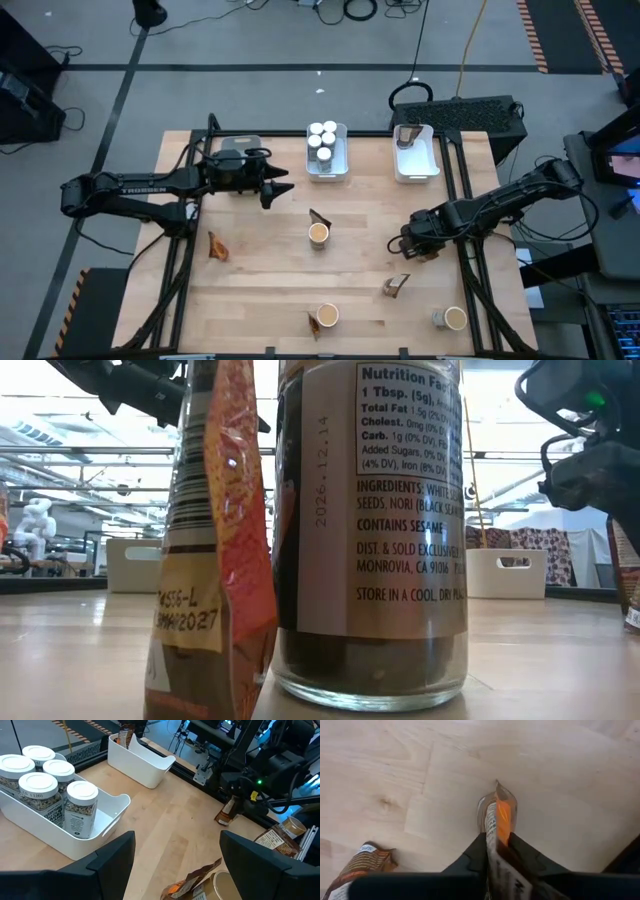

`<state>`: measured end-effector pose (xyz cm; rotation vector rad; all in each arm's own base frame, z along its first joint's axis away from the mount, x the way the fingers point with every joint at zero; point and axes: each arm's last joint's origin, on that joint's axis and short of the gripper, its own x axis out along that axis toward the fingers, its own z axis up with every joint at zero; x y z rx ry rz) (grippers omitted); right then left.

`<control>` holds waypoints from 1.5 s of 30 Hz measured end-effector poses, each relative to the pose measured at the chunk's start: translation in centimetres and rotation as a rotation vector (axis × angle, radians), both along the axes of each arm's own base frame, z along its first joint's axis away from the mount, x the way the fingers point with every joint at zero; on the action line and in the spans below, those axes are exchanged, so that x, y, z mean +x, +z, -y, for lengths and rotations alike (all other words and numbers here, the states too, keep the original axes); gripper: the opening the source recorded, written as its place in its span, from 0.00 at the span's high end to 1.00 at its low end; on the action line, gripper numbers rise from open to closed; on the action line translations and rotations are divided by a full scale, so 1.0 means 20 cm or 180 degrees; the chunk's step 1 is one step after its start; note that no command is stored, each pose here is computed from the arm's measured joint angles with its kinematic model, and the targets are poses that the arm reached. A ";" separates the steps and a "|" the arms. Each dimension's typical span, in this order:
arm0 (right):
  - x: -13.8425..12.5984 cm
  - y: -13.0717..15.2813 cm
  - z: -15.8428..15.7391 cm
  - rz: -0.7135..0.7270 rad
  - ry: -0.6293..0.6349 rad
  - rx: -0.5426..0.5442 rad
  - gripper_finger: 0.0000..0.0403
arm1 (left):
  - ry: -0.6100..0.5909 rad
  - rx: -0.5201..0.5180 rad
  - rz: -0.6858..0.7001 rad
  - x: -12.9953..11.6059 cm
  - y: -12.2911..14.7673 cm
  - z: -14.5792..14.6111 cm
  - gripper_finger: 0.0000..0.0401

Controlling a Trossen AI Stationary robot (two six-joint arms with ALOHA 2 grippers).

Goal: Sort spices by type
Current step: Put the orange seasoning bag into the right white bin

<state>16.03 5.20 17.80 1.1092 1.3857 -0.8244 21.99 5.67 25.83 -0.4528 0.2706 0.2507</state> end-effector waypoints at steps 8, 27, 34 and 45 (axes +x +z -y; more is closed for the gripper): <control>0.03 0.01 -0.01 0.0206 0.0031 0.0126 0.98 | 0.0002 -0.0001 0.0001 0.00 0.00 0.00 0.27; 0.17 0.31 0.10 0.0767 0.0453 -0.0128 0.98 | 0.0003 0.0001 0.0004 0.00 0.00 0.00 0.27; 0.18 0.58 0.30 0.0913 0.0866 -0.0739 0.99 | 0.0017 -0.0051 0.0015 0.00 0.00 0.00 0.27; 0.08 0.86 0.75 0.0588 0.1890 -0.2124 0.99 | -0.0062 -0.0288 0.0055 0.01 0.00 0.06 0.27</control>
